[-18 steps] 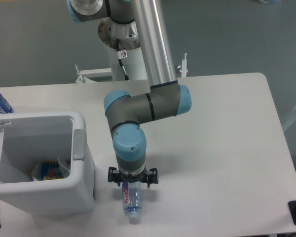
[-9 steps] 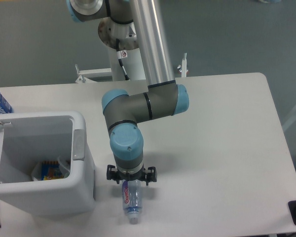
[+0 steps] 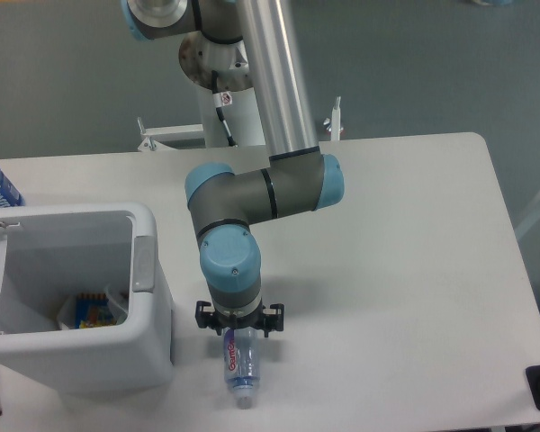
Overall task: Place the trash in the trash can
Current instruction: 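Lower the gripper around the bottle's middle and close on it, then lift the crushed bottle off the table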
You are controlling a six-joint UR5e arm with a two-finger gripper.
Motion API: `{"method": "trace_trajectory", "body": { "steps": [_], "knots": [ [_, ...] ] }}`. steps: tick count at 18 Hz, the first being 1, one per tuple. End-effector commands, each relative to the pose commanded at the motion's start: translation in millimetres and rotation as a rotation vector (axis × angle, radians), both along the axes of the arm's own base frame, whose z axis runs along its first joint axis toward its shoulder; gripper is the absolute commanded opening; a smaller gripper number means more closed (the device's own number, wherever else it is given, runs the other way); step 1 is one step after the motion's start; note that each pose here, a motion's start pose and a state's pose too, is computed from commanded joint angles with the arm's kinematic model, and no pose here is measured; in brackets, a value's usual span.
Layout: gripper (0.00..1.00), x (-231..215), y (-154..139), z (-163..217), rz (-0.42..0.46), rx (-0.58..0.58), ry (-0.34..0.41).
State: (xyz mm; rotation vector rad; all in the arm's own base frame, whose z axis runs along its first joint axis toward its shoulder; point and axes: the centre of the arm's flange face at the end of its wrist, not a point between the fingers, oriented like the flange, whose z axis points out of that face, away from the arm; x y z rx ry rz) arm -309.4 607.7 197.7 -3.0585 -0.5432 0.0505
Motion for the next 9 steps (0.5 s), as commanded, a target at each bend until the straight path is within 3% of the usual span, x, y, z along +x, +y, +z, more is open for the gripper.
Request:
{"method": "trace_trajectory", "body": {
  "steps": [4, 9],
  "knots": [
    [0.66, 0.1, -0.1, 2.0, 0.000, 0.002, 0.002],
    [0.64, 0.1, 0.1, 2.2, -0.002, 0.005, 0.002]
  ]
}}
